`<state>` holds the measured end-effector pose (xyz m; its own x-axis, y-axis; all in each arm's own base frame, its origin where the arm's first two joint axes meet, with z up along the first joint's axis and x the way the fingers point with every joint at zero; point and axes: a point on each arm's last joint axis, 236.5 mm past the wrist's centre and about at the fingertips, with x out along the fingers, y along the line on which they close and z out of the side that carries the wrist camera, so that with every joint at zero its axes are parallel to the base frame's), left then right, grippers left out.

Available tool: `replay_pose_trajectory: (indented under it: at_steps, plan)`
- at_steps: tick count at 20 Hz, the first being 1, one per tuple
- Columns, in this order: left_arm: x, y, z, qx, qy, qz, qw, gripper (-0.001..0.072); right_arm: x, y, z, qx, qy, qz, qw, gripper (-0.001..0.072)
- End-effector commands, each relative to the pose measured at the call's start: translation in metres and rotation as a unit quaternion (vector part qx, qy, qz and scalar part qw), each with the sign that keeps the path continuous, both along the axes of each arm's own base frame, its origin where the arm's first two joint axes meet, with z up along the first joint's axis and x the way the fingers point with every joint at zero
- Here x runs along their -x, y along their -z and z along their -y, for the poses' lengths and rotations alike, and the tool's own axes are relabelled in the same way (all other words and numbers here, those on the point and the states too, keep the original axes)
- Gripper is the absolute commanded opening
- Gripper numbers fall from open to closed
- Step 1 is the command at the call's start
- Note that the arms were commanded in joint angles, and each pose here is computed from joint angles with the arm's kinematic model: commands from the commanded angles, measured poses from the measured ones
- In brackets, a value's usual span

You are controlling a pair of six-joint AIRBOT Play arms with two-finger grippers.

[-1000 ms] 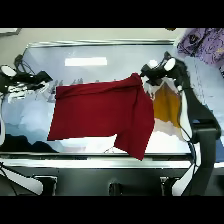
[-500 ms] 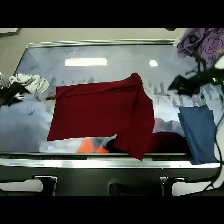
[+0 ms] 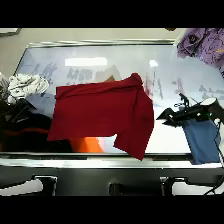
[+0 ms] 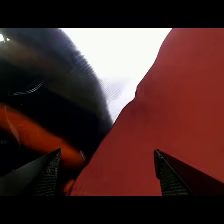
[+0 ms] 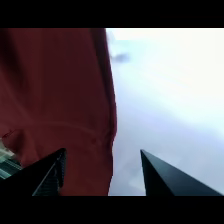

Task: Fold the clothes and pants, and hang the long-sleeved shirts on hangers.

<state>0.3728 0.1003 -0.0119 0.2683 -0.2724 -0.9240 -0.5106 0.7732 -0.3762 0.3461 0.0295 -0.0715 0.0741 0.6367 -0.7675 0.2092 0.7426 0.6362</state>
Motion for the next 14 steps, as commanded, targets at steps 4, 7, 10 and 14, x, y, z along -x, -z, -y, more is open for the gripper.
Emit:
replay_pose_trajectory:
  at_steps: [4,7,10,14]
  plan:
    - [0.003,0.006,0.002,0.004,0.0,-0.008,1.0,0.0665,-0.001,0.023,-0.023,-0.065,0.017,0.005,0.998,0.0534]
    - [0.003,0.006,0.002,0.004,0.0,-0.008,1.0,0.0666,0.006,0.031,-0.032,-0.074,0.004,-0.012,0.997,0.0451]
    - [0.005,0.007,0.003,0.008,0.001,-0.014,1.0,0.0665,0.013,0.033,-0.052,-0.077,-0.028,-0.02,0.996,0.0319]
    - [0.028,0.015,0.011,0.024,0.029,-0.042,0.998,0.0657,0.007,0.025,-0.052,-0.07,-0.028,0.0,0.997,0.0029]
